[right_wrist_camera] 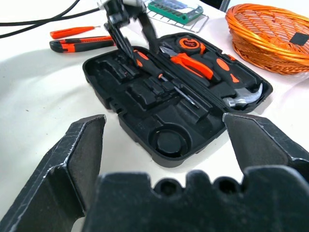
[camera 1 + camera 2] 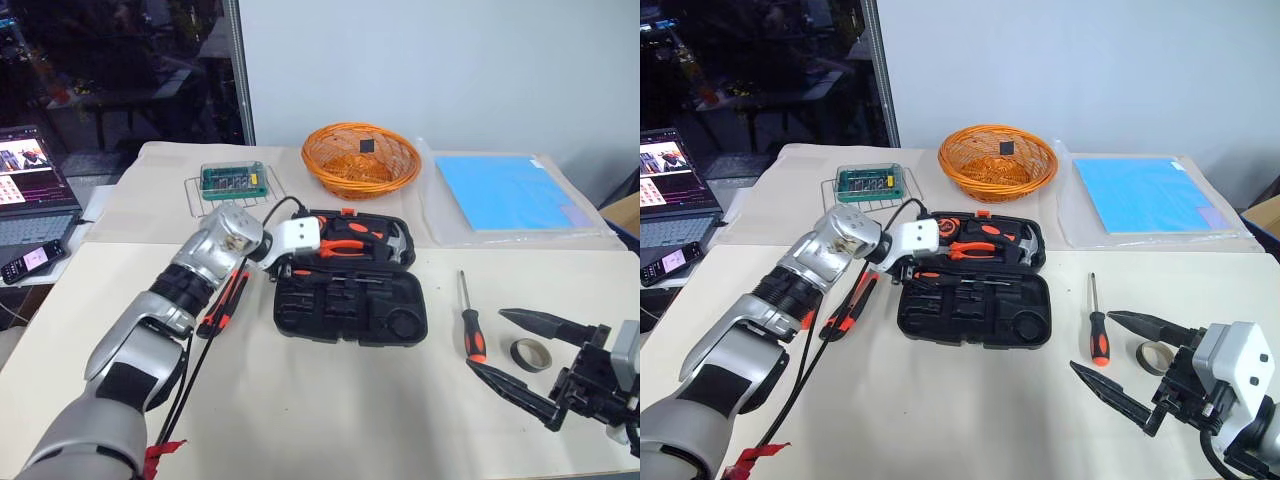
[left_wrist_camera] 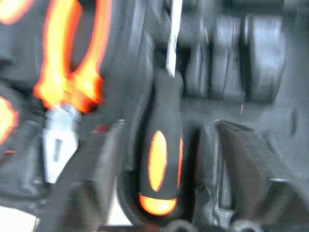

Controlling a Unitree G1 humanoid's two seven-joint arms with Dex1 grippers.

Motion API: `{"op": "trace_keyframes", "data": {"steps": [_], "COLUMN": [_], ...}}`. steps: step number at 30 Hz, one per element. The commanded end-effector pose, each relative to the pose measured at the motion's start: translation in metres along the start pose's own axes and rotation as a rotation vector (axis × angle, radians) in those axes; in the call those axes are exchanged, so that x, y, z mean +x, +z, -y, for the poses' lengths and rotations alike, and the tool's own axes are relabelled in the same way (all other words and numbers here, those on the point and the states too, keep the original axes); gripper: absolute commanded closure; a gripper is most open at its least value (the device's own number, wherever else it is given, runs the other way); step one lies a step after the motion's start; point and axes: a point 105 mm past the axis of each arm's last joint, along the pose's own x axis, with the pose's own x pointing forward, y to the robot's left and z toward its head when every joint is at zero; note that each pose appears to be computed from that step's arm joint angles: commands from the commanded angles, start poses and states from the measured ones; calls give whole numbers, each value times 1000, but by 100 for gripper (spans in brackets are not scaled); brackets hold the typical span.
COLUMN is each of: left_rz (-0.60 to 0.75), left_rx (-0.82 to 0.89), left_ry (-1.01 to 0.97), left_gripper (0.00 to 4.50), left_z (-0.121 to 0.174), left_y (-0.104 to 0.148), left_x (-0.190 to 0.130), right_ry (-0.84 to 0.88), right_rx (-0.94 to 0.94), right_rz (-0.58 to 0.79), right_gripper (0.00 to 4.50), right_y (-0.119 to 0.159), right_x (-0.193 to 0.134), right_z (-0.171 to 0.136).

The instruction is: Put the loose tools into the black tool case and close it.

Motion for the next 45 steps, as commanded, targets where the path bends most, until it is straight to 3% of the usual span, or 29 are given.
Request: {"op": "trace_keyframes", "data": {"steps": [1, 5, 9, 12, 15, 18, 24, 28, 34, 37, 41, 45], "left_rz": [209, 272, 372, 464, 510, 493, 440, 447, 431, 426, 421, 450], "left_rx": [-142, -224, -274, -240, -200, -163, -44, -26, -8, 1, -4, -18], "left_ry": [19, 146, 207, 119, -25, -144, -280, -326, -341, -318, -279, -203], "left_gripper": [162, 316, 447, 447, 447, 374, 157, 21, 21, 8, 8, 8], "left_z": [12, 14, 24, 42, 62, 77, 105, 111, 114, 111, 109, 108], "left_y": [23, 19, 20, 34, 34, 33, 38, 46, 45, 46, 44, 43], "left_x": [-12, 7, 19, 7, -8, -20, -17, -13, -10, -11, -14, -20], "right_ry": [-29, -74, -270, -351, -454, -502, -621, -653, -641, -616, -580, -548], "right_rx": [-24, -19, 7, 53, 144, 271, 420, 503, 556, 545, 500, 350], "right_rz": [23, 14, 5, -74, -237, -310, -473, -466, -523, -561, -617, -572], "right_gripper": [0, 0, 0, 0, 0, 0, 0, 0, 0, 68, 203, 343], "right_y": [4, 1, -4, -15, -33, -47, -75, -85, -107, -116, -120, -100], "right_x": [0, 3, 7, 9, 6, 0, -17, 4, 40, 51, 54, 49], "right_z": [2, 7, 29, 30, 31, 32, 33, 44, 67, 76, 83, 96]}}
